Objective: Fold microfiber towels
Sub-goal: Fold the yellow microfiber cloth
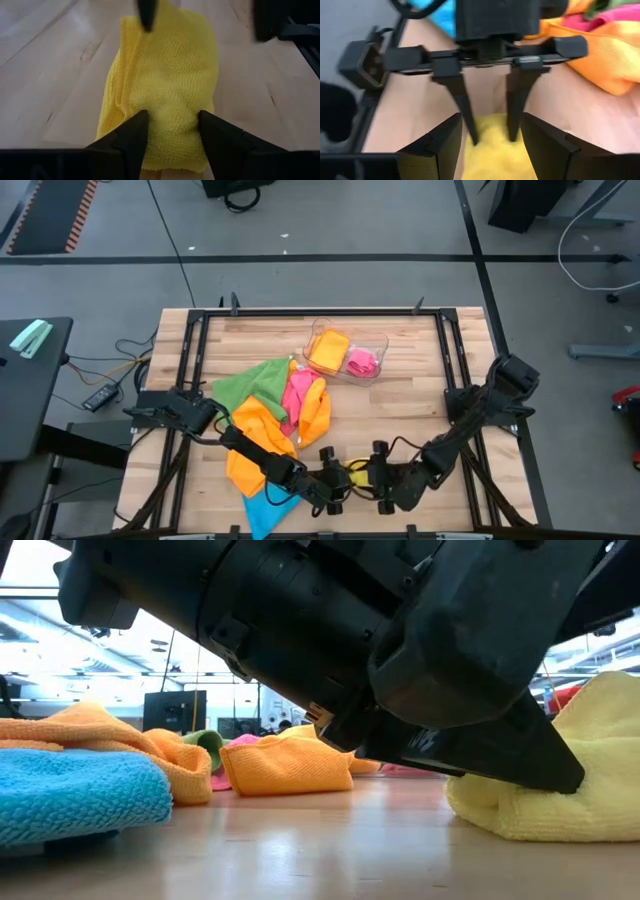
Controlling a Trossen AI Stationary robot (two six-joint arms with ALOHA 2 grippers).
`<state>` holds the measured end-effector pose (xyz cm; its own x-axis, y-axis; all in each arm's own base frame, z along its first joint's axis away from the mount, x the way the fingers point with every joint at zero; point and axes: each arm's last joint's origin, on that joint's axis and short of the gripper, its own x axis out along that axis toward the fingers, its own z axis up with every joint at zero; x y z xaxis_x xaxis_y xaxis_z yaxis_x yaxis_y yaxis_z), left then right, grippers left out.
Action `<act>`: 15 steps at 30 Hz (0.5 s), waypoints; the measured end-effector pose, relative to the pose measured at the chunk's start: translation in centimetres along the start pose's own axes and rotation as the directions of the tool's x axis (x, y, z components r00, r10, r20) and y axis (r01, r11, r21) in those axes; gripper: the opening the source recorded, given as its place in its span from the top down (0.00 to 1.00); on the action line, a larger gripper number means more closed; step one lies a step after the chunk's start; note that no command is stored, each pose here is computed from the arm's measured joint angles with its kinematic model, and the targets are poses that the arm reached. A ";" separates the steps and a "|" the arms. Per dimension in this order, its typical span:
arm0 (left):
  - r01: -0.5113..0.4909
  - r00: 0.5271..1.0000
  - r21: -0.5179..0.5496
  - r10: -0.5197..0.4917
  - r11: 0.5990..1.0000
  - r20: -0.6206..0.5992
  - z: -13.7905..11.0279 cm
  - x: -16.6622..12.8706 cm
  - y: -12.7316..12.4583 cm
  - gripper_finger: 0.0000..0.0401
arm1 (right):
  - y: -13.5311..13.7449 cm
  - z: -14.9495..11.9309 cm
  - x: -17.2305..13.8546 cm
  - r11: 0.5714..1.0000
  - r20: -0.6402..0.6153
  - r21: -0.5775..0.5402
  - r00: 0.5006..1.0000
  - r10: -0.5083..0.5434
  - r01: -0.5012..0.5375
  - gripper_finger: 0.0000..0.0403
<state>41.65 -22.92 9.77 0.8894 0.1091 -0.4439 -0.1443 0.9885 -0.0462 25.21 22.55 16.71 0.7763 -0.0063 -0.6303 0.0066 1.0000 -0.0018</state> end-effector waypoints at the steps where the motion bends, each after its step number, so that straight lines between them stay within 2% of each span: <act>1: 0.000 1.000 0.000 0.000 1.000 0.000 0.0 0.0 0.0 0.53 | 0.1 -0.2 0.1 1.000 0.007 0.009 1.000 -0.020 0.020 0.48; 8: 0.000 1.000 0.001 0.000 1.000 0.000 0.0 0.0 0.0 0.50 | 0.1 -1.1 0.5 0.996 -0.036 0.068 0.998 -0.046 0.049 0.47; 15: -0.001 1.000 0.002 0.001 1.000 0.000 0.0 0.0 0.0 0.52 | 0.1 -1.2 0.5 0.996 -0.037 0.072 0.998 -0.045 0.048 0.36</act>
<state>41.61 -22.96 9.74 0.8891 0.1102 -0.4443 -0.1443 0.9886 -0.0435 24.81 22.62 15.44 0.7515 -0.0515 -0.6578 0.0893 0.9957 0.0240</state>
